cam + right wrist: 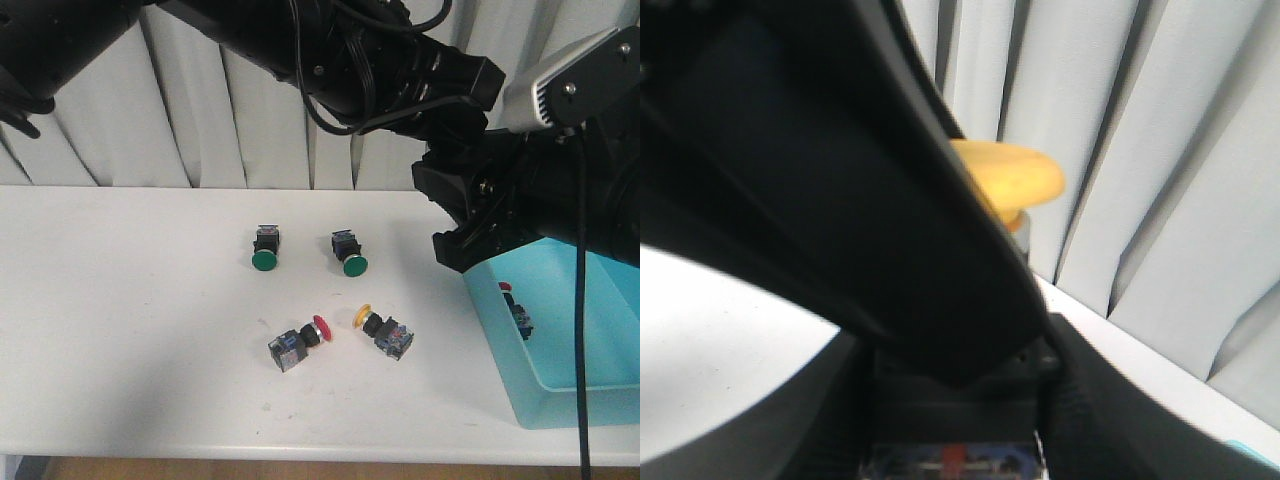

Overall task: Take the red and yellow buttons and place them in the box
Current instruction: 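Carry the yellow button with the right gripper over the blue box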

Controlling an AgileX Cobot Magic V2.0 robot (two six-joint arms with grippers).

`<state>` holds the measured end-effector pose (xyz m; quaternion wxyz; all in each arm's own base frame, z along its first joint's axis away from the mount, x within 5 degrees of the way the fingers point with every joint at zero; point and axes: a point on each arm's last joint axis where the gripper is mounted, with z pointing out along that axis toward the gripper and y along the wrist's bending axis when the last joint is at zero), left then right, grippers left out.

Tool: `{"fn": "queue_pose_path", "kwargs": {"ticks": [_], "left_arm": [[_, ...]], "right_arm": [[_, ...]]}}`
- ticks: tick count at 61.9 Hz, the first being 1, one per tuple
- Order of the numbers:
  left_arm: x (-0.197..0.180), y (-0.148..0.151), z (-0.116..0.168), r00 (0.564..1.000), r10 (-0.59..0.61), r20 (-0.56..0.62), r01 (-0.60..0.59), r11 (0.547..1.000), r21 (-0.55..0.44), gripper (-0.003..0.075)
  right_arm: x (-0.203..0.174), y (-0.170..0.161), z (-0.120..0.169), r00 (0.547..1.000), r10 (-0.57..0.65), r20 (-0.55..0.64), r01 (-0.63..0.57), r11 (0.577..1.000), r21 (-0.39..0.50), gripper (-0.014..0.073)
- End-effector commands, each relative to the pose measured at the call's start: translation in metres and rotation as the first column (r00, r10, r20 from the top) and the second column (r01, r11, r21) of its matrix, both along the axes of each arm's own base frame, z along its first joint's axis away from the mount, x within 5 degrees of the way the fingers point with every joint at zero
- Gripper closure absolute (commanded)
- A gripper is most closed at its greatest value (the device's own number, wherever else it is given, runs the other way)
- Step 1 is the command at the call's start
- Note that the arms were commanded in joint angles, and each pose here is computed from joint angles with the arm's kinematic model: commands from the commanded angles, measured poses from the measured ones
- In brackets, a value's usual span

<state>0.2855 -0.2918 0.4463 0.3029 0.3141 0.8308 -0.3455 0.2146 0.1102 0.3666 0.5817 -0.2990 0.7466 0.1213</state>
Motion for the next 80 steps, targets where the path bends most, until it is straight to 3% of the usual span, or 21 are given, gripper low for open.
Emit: {"fn": "queue_pose_path", "kwargs": {"ticks": [1,15,25,34,61,80], "left_arm": [[-0.021,0.005,0.035,0.995,-0.012,0.098,0.023,0.994,-0.109,0.0671],[-0.031,-0.007,0.033,0.97,-0.082,0.228,0.089,0.996,-0.022,0.0496],[-0.032,-0.008,0.032,0.966,-0.079,0.244,0.082,0.997,-0.001,0.0337],[-0.032,-0.008,0.032,0.966,-0.079,0.245,0.081,0.997,0.0,0.0242],[-0.034,-0.007,0.033,0.967,-0.084,0.24,0.086,0.996,-0.001,0.023],[-0.035,0.003,0.046,0.943,-0.034,0.332,0.036,0.999,-0.001,0.0232]], "right_arm": [[-0.001,-0.003,0.02,0.996,-0.031,0.085,0.028,0.999,0.042,0.0602],[-0.001,-0.003,0.02,0.996,-0.03,0.088,0.027,0.999,0.036,0.0602],[-0.001,-0.003,0.02,0.995,-0.025,0.097,0.023,0.999,0.022,0.0601],[0.0,-0.003,0.02,0.995,-0.028,0.1,0.026,0.999,0.022,0.0599],[0.009,-0.008,0.018,0.988,-0.088,0.127,0.084,0.996,0.031,0.0598],[0.026,-0.058,0.017,0.946,-0.31,0.092,0.304,0.95,0.074,0.0596]]}}
